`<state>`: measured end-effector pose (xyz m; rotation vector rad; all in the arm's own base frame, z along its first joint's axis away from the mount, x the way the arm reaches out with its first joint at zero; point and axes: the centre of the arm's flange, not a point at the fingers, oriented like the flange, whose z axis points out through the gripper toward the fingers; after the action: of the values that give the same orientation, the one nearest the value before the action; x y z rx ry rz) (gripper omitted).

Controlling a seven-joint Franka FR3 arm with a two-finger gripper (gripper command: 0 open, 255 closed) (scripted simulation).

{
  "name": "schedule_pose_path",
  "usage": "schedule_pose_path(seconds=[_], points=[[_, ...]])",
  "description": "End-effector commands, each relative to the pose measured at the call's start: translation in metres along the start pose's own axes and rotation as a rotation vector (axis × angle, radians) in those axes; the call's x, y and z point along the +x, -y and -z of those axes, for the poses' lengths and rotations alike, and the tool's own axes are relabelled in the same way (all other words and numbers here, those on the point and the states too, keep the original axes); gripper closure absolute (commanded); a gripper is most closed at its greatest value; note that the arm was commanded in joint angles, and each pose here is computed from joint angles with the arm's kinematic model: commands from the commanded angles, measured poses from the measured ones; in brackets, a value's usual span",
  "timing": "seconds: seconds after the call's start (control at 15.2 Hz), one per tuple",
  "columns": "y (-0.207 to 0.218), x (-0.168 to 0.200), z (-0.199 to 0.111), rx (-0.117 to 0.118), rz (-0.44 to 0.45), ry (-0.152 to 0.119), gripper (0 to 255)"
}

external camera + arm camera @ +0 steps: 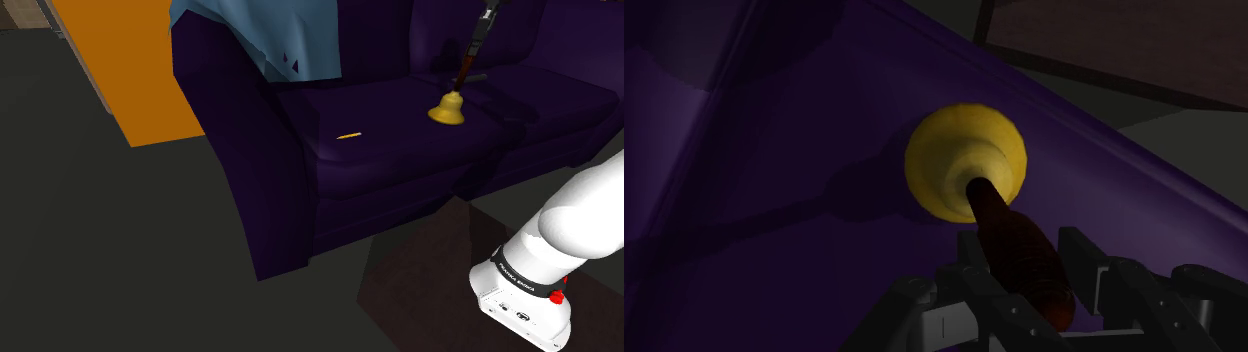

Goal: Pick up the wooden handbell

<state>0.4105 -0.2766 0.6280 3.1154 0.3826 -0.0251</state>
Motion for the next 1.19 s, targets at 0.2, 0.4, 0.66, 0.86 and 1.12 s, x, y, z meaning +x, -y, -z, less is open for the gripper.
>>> schedule_pose_path(seconds=[0.2,0.4,0.66,0.86,1.12], points=[[0.000,0.000,0.010,0.000,0.000,0.001,255],[0.000,0.000,0.026,0.000,0.000,0.001,255],[0.000,-0.001,0.047,0.000,0.000,0.001,255],[0.000,-0.001,0.063,0.000,0.000,0.001,255],[0.000,-0.001,0.080,0.000,0.000,0.001,255]])
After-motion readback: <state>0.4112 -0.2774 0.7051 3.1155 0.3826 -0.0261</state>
